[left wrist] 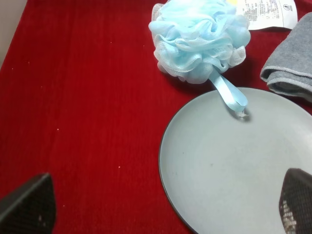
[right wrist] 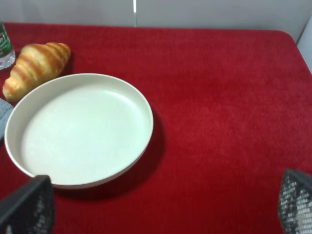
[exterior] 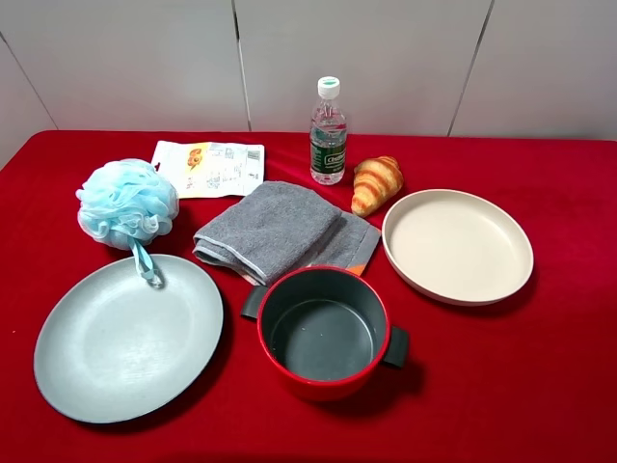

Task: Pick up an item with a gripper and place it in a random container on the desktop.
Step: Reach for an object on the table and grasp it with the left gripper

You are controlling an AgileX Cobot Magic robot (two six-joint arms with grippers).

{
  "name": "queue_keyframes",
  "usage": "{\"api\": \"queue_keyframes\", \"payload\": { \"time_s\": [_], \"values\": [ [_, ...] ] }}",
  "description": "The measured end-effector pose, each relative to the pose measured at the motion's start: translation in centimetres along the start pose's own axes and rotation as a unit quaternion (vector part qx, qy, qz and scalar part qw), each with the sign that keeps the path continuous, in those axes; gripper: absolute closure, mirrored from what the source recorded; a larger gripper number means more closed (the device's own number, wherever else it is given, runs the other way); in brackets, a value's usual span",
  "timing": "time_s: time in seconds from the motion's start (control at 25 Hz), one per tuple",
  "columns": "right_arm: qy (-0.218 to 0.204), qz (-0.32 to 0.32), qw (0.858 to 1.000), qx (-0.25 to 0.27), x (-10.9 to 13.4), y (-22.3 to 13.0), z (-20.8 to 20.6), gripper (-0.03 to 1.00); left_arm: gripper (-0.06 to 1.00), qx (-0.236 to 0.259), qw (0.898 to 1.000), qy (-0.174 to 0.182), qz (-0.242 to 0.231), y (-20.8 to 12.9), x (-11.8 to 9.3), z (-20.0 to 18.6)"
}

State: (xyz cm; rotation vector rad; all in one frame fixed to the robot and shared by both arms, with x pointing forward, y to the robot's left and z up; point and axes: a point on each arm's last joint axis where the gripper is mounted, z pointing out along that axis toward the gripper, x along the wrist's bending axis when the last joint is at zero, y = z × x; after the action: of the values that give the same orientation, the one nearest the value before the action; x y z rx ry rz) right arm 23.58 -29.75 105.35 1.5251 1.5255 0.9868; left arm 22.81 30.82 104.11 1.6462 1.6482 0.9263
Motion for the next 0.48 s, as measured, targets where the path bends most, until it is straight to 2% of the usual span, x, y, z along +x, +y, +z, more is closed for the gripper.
{"api": "queue_keyframes", "payload": {
  "time_s": [0.48],
  "values": [
    [0.000,0.000,1.000,0.000,0.00,0.00,0.00,0.27,0.05,-0.005,1.000,0.000,-0.001,0.18,0.01,-0.24]
  ]
}}
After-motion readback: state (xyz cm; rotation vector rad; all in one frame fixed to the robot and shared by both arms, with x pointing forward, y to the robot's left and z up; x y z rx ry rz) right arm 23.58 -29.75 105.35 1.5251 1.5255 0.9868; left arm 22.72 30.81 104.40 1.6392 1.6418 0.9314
